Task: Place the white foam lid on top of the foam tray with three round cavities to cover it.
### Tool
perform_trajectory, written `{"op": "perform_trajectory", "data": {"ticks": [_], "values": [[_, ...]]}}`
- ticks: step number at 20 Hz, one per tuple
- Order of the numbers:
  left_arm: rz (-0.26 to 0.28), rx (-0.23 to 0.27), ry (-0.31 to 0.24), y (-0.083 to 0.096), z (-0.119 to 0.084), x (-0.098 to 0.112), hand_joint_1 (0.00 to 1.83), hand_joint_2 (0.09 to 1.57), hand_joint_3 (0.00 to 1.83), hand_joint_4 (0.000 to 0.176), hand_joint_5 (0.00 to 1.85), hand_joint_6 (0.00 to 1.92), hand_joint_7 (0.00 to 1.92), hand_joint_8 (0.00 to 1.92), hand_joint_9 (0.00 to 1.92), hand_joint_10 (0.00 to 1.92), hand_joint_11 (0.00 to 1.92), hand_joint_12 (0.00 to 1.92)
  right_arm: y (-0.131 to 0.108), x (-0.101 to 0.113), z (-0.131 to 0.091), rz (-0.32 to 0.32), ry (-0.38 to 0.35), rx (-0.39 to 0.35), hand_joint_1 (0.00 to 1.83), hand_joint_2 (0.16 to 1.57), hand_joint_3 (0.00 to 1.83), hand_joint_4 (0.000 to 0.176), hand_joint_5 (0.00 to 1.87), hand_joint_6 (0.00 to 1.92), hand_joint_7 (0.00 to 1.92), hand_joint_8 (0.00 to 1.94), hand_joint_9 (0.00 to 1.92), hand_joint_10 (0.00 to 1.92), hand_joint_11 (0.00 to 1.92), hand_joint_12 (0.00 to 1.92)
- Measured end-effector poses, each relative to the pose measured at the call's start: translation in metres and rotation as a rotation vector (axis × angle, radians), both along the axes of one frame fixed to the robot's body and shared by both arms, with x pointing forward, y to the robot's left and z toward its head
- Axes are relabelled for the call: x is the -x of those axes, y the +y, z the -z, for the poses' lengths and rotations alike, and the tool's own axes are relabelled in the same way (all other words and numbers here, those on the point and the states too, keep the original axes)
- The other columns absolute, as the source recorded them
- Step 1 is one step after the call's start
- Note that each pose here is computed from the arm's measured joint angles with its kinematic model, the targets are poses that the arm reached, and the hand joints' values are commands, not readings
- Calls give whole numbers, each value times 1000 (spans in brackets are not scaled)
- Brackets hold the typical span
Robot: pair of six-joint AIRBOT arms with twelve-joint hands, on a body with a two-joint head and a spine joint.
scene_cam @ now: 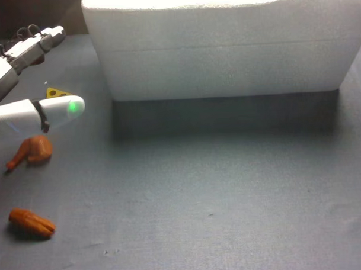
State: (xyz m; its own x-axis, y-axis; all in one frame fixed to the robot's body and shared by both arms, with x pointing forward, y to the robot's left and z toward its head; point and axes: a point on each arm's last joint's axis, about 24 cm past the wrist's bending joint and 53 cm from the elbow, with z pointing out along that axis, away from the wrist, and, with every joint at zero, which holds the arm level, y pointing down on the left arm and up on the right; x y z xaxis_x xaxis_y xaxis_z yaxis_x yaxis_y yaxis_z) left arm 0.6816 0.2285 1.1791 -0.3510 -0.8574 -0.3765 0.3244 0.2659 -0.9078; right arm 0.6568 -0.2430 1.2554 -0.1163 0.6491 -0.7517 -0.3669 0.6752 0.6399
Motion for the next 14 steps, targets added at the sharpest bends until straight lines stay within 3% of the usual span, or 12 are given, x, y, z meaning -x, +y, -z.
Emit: {"op": "perform_trajectory", "data": {"ticks": [1, 3, 6, 10, 12, 13, 14], "values": [[9, -3, -6, -1, -1, 5, 503, 1145, 7, 0, 2, 0, 0, 0, 0, 0, 0, 10, 5, 6, 0, -18, -4, 16, 368, 1241, 2, 0, 0, 0, 0, 0, 42, 32, 0, 1271], [38, 1, -19, -7, -2, 18, 509, 1163, 10, 0, 0, 0, 0, 0, 0, 0, 7, 4, 17, 20, 7, -64, 1, 46, 400, 1247, 2, 0, 0, 0, 0, 0, 38, 36, 0, 1170], [88, 6, -36, -21, -5, 31, 489, 1161, 5, 0, 0, 0, 0, 0, 0, 0, 12, 9, 29, 33, 12, -115, 7, 32, 335, 1220, 0, 0, 0, 0, 0, 0, 1, 0, 0, 853], [157, 25, -49, -39, -8, 44, 405, 1193, 12, 0, 0, 0, 0, 0, 0, 0, 0, 0, 44, 42, 9, -180, -11, -10, 366, 1275, 5, 0, 0, 0, 0, 0, 0, 0, 0, 668], [179, 44, -44, -47, -6, 46, 341, 1194, 9, 0, 0, 0, 0, 0, 0, 0, 0, 0, 55, 47, 12, -223, -6, -13, 432, 1334, 2, 0, 0, 0, 0, 0, 0, 0, 0, 191], [206, 40, -43, -55, -5, 49, 319, 1199, 10, 0, 0, 0, 0, 0, 0, 0, 0, 0, 61, 50, 13, -248, -8, -5, 341, 1278, 0, 0, 0, 0, 0, 0, 0, 0, 0, 243], [238, 42, -55, -64, -9, 52, 326, 1205, 10, 0, 0, 0, 0, 0, 0, 0, 0, 0, 65, 52, 15, -263, -3, -11, 316, 1256, 0, 0, 0, 0, 0, 0, 0, 0, 0, 156]]}}
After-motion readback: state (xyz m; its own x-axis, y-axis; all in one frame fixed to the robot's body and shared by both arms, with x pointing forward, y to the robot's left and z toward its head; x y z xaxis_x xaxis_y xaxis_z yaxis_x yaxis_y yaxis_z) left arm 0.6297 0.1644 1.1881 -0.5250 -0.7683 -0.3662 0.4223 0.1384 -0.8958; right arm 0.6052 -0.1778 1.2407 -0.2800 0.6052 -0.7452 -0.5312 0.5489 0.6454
